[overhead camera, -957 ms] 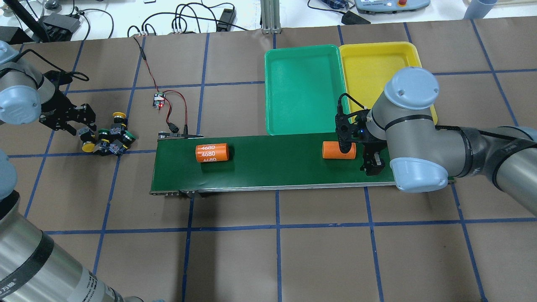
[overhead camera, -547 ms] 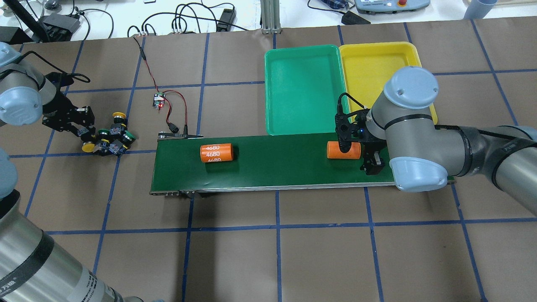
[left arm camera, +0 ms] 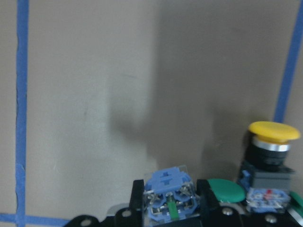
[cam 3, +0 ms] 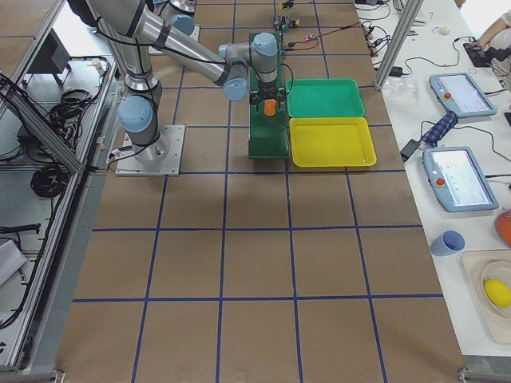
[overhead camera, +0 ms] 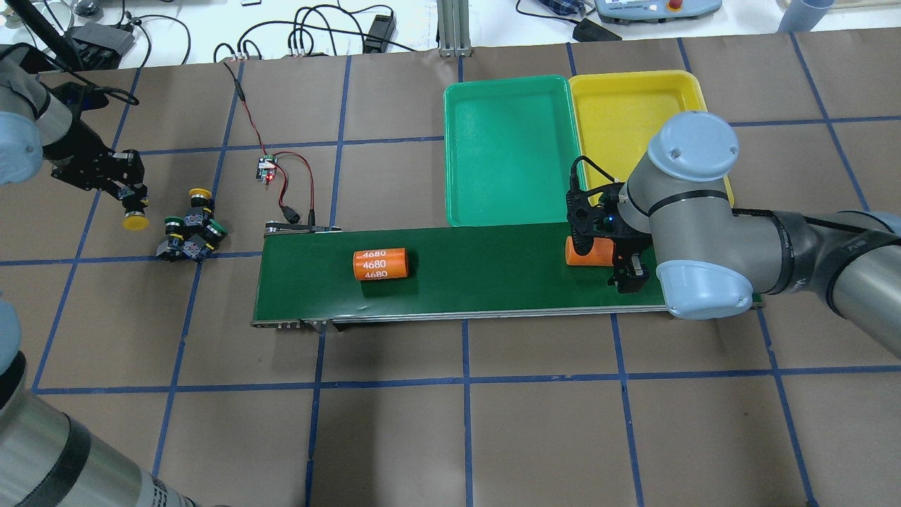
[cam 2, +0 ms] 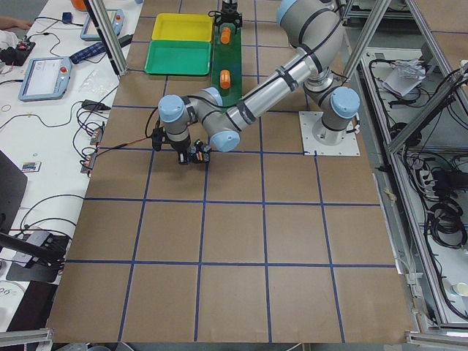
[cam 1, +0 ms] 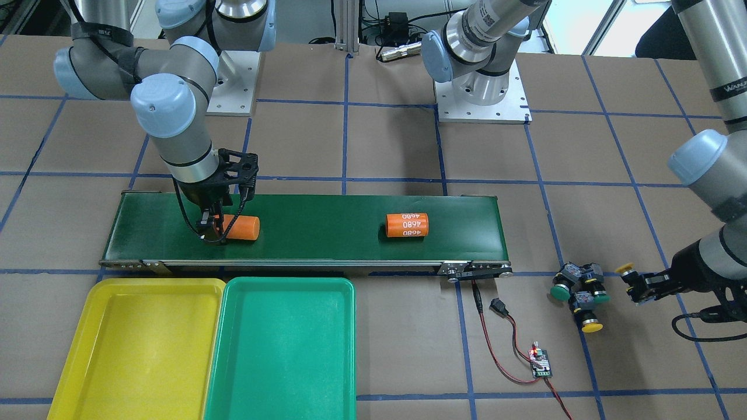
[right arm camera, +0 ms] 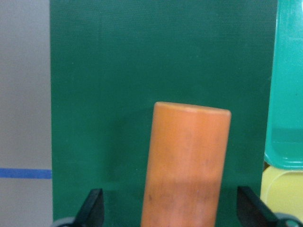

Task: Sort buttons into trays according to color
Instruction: 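Lift battery with right gripper while left carries yellow button to belt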

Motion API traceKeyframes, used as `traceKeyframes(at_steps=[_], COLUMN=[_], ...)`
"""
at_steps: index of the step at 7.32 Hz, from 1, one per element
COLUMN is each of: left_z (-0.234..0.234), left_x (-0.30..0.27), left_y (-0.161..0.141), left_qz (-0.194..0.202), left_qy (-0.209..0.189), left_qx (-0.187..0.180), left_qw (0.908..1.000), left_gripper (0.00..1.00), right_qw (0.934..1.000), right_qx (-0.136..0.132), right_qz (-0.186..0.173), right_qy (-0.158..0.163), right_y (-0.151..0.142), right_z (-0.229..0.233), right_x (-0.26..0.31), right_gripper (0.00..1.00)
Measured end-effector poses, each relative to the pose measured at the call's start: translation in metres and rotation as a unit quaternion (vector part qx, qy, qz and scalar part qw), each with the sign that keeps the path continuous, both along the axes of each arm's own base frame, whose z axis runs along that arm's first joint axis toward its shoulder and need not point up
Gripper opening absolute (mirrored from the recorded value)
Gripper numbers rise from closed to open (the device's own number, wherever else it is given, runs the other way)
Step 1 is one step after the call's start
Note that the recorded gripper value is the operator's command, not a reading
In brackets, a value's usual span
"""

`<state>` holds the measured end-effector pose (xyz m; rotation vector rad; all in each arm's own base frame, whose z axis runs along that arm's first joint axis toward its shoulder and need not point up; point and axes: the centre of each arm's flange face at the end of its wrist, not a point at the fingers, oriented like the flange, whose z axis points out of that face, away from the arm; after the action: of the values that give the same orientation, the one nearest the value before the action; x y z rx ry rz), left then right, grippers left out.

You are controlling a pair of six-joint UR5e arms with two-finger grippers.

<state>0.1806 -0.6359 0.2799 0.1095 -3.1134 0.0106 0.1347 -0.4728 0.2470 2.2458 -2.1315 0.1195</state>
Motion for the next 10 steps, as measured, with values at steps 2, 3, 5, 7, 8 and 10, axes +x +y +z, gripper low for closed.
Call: traceKeyframes(at_steps=[2, 3, 5, 7, 8, 10], left_z=[0.04, 0.049, 0.042, 0.016, 0.004, -0.01], left_x=[-0.083, -0.126, -0.205, -0.241, -0.246, -0.249], left_y=[0.001, 0.005, 0.017, 0.043, 0.055, 0.07], left_qz=[-0.053, -0.082, -0.141, -0.167, -0.169, -0.17], left_qy=[0.018, 0.023, 0.028, 0.036, 0.039, 0.04], left_qx=[0.01, 0.015, 0.035, 0.064, 0.073, 0.078], left_qw=[0.9984, 0.9962, 0.9891, 0.9832, 0.9821, 0.9816], left_gripper=[0.0, 0.0, 0.0, 0.0, 0.0, 0.0], right_qw=[0.9999, 0.9999, 0.9996, 0.9992, 0.999, 0.999], right_qx=[0.004, 0.005, 0.008, 0.014, 0.014, 0.011], right_qz=[-0.01, -0.01, -0.023, -0.031, -0.035, -0.038], right_qy=[0.007, 0.01, 0.014, 0.023, 0.024, 0.021], right_y=[-0.004, -0.006, -0.011, -0.013, -0.013, -0.012], right_z=[-0.002, -0.003, -0.003, -0.004, -0.003, 0.0], right_x=[-0.023, -0.037, -0.071, -0.11, -0.12, -0.121], right_gripper=[1.0, 1.0, 1.0, 1.0, 1.0, 1.0])
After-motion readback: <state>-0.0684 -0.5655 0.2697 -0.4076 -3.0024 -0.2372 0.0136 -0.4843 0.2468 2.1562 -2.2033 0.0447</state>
